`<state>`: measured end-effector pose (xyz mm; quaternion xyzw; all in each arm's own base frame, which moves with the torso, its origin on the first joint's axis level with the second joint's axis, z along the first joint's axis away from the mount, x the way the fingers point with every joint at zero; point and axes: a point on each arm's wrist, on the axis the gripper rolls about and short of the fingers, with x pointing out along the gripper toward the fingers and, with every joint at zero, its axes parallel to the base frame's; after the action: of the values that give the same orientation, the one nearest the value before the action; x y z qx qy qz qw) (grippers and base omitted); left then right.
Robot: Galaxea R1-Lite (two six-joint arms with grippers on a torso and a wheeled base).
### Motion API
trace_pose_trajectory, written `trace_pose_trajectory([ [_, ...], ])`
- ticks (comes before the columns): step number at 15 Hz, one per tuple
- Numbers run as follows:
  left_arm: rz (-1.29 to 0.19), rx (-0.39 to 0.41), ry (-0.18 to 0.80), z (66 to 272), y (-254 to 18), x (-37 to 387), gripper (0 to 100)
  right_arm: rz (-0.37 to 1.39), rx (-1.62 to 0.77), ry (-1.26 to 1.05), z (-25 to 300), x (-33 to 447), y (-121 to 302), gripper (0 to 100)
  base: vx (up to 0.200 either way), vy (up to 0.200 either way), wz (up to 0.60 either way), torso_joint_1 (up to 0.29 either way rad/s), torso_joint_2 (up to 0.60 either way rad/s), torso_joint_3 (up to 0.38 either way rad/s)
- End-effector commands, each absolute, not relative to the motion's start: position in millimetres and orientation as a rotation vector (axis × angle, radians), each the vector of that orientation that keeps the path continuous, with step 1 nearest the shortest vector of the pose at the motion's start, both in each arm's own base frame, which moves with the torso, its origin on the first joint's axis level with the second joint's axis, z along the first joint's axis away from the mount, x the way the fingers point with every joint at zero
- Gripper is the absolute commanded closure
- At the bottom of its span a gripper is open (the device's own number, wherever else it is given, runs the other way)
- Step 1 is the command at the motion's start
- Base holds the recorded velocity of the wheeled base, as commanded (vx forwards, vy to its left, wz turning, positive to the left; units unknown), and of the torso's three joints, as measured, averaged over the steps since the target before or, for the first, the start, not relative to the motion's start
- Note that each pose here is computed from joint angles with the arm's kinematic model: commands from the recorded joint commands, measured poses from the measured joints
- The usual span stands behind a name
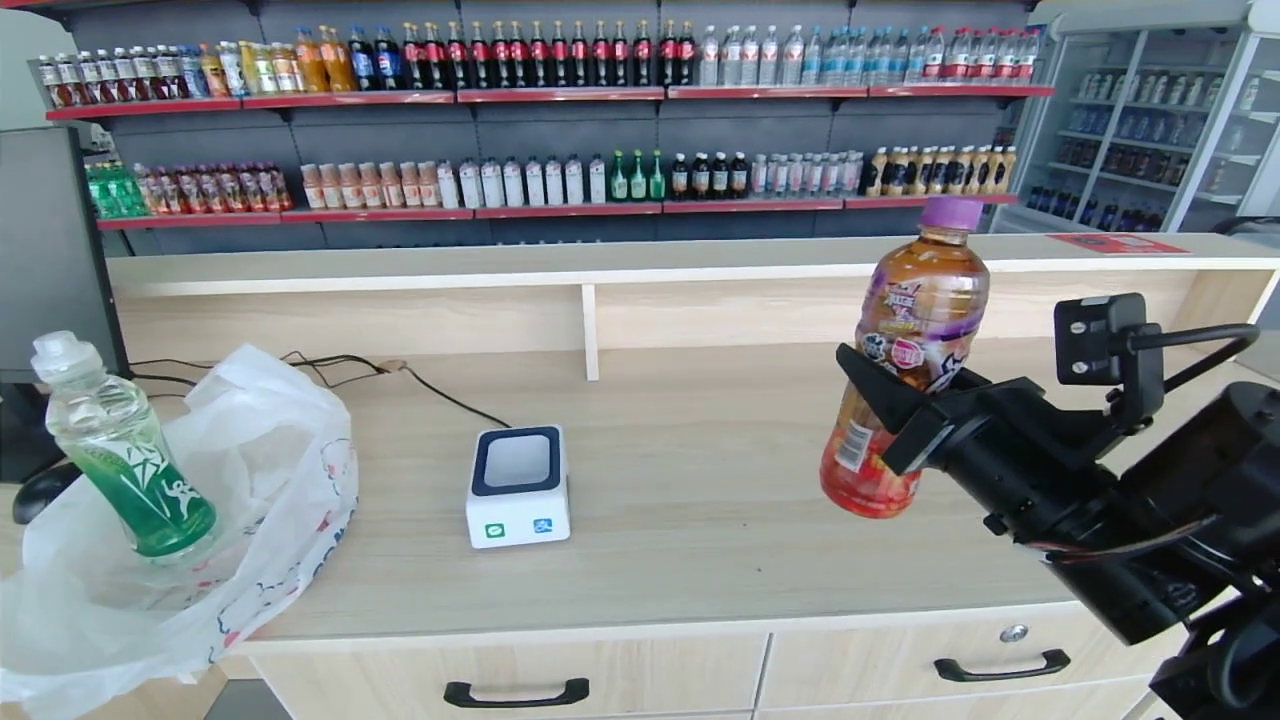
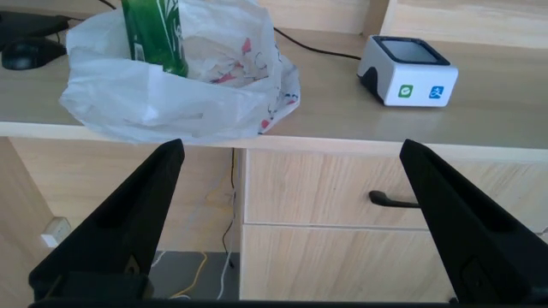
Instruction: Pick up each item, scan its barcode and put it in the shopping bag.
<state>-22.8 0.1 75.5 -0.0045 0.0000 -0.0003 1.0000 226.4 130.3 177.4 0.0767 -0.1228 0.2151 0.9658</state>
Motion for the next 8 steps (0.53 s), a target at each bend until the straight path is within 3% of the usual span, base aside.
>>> trace_pose_trajectory([
  [1,0.000,-0.009,-0.002,75.6,0.1,-22.8,0,0.431,0.155,-0.253,177.9,227.9,130.6,100,0.000,0.200,0.00,0.007,0.00,-0.002],
  [8,0.000,-0.009,-0.002,75.6,0.1,-22.8,0,0.432,0.155,-0.248,177.0,227.1,130.1,100,0.000,0.200,0.00,-0.001,0.01,0.003],
])
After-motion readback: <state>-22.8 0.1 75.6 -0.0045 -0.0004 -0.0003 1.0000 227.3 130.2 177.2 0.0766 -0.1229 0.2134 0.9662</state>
